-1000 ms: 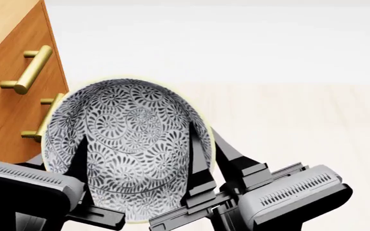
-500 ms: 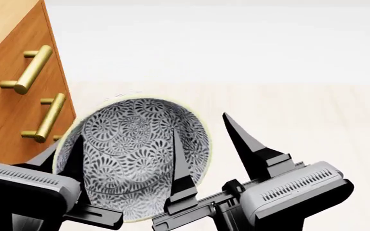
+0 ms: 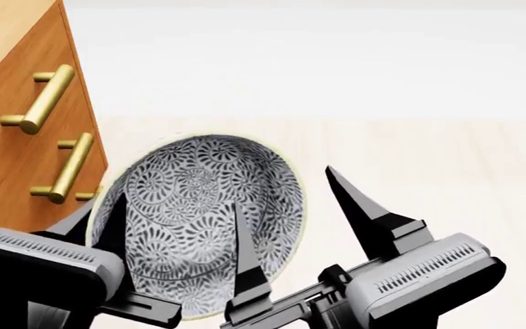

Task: Put the bowl on top of the cabinet.

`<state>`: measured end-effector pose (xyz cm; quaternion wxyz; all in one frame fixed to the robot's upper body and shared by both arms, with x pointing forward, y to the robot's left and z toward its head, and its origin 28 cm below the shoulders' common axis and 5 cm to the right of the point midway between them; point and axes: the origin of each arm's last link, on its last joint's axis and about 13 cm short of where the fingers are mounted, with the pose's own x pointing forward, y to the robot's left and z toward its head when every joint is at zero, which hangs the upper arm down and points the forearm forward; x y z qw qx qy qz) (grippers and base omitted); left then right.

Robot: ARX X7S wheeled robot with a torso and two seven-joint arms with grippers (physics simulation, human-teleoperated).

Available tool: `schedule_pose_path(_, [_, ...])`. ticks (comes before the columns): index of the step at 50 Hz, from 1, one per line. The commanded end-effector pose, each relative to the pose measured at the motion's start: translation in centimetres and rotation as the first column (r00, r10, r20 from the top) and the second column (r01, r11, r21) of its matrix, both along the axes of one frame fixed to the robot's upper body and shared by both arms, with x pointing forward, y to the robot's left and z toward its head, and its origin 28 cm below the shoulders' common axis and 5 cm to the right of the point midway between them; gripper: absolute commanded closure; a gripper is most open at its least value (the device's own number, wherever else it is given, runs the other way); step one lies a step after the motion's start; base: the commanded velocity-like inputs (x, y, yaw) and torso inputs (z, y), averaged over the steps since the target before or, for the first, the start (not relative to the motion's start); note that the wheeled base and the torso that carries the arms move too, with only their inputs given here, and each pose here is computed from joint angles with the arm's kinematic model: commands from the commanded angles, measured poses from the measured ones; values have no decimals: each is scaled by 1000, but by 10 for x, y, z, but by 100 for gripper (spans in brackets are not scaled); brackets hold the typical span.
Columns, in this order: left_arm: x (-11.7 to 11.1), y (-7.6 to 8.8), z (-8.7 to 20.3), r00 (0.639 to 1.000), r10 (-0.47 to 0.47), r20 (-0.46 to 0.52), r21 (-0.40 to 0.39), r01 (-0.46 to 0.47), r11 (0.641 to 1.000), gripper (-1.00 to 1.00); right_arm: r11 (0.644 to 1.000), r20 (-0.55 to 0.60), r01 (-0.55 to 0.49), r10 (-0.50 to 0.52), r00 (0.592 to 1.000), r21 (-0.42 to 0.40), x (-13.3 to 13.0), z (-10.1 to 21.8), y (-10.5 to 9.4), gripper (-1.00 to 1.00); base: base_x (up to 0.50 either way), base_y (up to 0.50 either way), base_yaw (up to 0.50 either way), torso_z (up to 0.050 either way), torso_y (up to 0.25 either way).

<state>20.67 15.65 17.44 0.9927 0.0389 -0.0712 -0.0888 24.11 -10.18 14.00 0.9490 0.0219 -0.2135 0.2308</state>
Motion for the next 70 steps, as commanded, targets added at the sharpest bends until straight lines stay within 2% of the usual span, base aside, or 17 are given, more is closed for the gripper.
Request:
schedule_pose_path(1, [6,-4,8,1000,-3,7,44,2,999,100,999,-7,1,0,1000,44,-3,-1,-10,-100,0,0,0,0,0])
schedule_pose_path(6, [16,-6,14,1000,29,4,93,-29,995,100,997,0,20,-20,1000,73,-6,-1,-19,-100,0,0,0,0,0])
schedule_pose_path(8, [21,-8,18,997,73,0,144,-73,987,100,995,4,33,-34,999,95,-8,-2,-25,-100,0,0,0,0,0])
schedule_pose_path(18, [33,-23,28,996,93,6,246,-91,965,100,982,50,94,-104,993,166,-27,-13,-46,-100,0,0,0,0,0])
schedule_pose_path(24, [34,-33,34,995,89,37,310,-96,946,100,957,47,111,-128,991,268,-39,-19,-58,-100,0,0,0,0,2])
schedule_pose_path(29, [36,-40,40,996,74,43,354,-85,931,100,937,105,171,-212,972,305,-54,-21,-64,-100,0,0,0,0,0])
schedule_pose_path(33, [38,-43,46,997,68,25,365,-72,928,100,925,104,184,-229,968,332,-62,-25,-68,-100,0,0,0,0,0])
schedule_pose_path(38, [41,-46,59,994,82,67,413,-102,905,100,890,87,206,-262,961,406,-69,-32,-76,-100,0,0,0,0,0])
schedule_pose_path(44, [45,-47,71,993,83,87,451,-114,885,100,862,70,233,-294,953,450,-73,-39,-83,-100,0,0,0,0,2])
schedule_pose_path(50, [50,-46,79,991,99,92,475,-131,870,100,851,63,251,-313,948,462,-74,-40,-87,-100,0,0,0,2,0])
schedule_pose_path(56, [55,-48,92,985,117,126,547,-168,820,100,851,60,253,-314,948,460,-72,-41,-87,-100,0,0,0,0,0])
schedule_pose_path(59, [58,-49,105,990,114,88,552,-143,821,100,850,55,254,-313,948,462,-71,-41,-87,-100,0,0,0,0,0])
schedule_pose_path(63, [72,-45,119,982,160,99,599,-187,779,100,854,54,244,-301,952,459,-70,-42,-86,-100,0,0,0,0,0])
schedule_pose_path(65, [80,-44,127,976,184,119,598,-218,771,100,856,53,245,-300,952,455,-69,-42,-84,-100,0,0,0,0,0])
schedule_pose_path(68, [86,-46,137,986,145,80,622,-163,766,100,859,52,245,-299,953,450,-68,-42,-84,-100,0,0,0,0,3])
schedule_pose_path(69, [87,-47,139,984,150,98,615,-178,768,100,859,52,245,-299,953,449,-68,-43,-84,-100,0,0,0,0,0])
schedule_pose_path(70, [88,-47,142,988,128,86,592,-154,791,100,858,47,248,-300,953,450,-67,-43,-84,-100,0,0,0,0,0])
